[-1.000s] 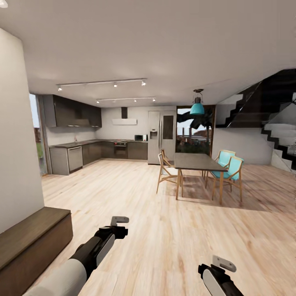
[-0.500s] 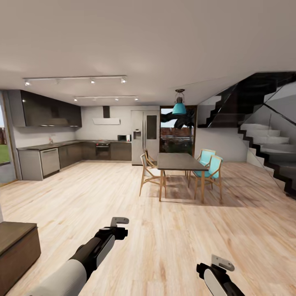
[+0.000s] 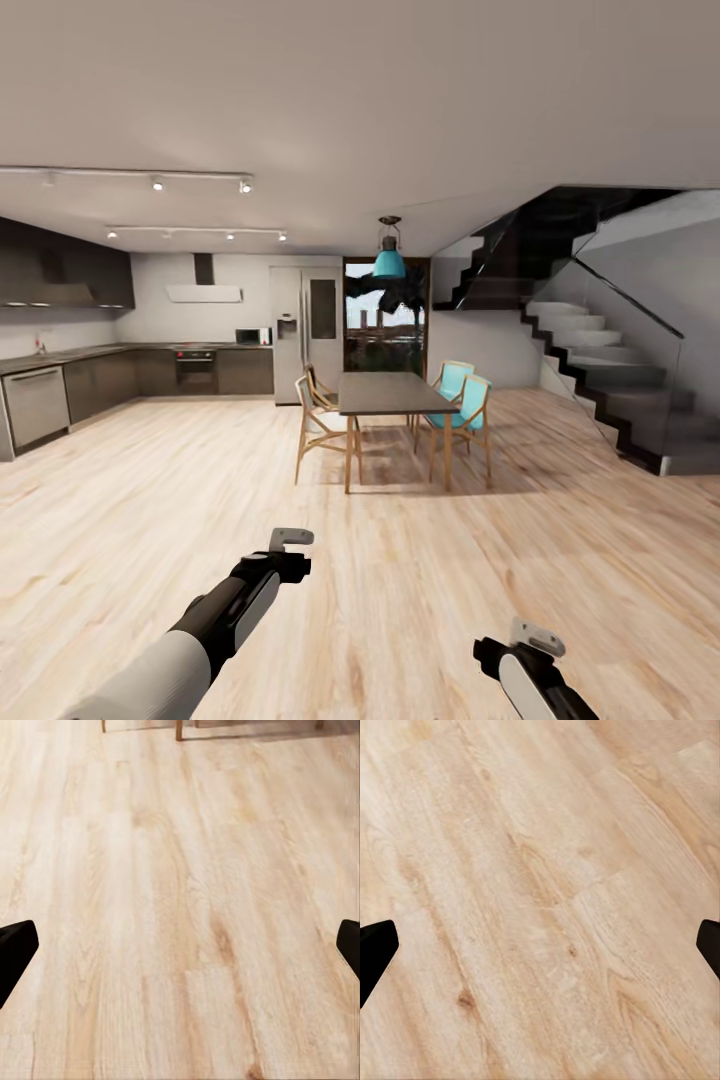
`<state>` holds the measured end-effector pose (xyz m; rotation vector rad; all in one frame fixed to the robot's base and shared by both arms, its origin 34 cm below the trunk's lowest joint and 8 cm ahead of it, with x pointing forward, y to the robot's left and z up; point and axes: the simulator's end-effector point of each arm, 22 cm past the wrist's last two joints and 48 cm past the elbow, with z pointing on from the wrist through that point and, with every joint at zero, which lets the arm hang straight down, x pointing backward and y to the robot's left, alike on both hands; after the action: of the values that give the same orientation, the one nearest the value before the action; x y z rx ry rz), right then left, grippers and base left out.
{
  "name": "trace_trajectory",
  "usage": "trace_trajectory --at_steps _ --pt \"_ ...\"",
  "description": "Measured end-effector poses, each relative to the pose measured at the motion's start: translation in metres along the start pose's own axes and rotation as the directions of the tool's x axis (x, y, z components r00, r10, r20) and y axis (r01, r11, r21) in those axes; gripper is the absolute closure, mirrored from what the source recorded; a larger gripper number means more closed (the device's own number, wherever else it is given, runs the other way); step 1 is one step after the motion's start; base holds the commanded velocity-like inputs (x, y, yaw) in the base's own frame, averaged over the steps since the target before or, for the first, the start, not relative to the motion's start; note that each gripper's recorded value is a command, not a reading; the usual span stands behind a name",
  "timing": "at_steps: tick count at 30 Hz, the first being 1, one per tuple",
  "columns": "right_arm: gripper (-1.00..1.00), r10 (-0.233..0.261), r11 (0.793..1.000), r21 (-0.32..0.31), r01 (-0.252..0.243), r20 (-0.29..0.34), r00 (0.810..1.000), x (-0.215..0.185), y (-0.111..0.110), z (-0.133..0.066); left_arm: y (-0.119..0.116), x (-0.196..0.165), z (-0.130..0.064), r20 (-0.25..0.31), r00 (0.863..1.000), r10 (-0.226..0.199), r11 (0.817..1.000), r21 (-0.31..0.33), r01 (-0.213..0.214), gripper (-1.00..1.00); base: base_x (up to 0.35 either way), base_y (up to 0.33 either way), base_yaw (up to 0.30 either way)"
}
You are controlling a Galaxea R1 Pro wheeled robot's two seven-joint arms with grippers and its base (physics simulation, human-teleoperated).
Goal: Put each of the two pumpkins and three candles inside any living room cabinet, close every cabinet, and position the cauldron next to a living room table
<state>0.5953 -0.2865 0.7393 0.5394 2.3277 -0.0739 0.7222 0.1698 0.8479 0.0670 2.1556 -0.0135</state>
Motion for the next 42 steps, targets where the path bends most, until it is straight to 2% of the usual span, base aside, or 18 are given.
trace_trajectory --at_steps 8,42 --pt "-1.00 -0.006 1.000 -0.027 0.005 -0.005 1.000 0.002 0.005 0.002 0.000 0.002 0.002 -0.001 1.000 -0.001 1.000 0.000 0.001 -1.00 0.005 0.000 -0.257" --pt "-1.00 -0.032 0.999 -0.015 0.031 -0.049 0.998 0.021 0.004 0.013 0.001 0.022 0.017 -0.031 0.999 -0.006 1.000 0.002 0.006 -1.00 0.000 0.000 -0.192"
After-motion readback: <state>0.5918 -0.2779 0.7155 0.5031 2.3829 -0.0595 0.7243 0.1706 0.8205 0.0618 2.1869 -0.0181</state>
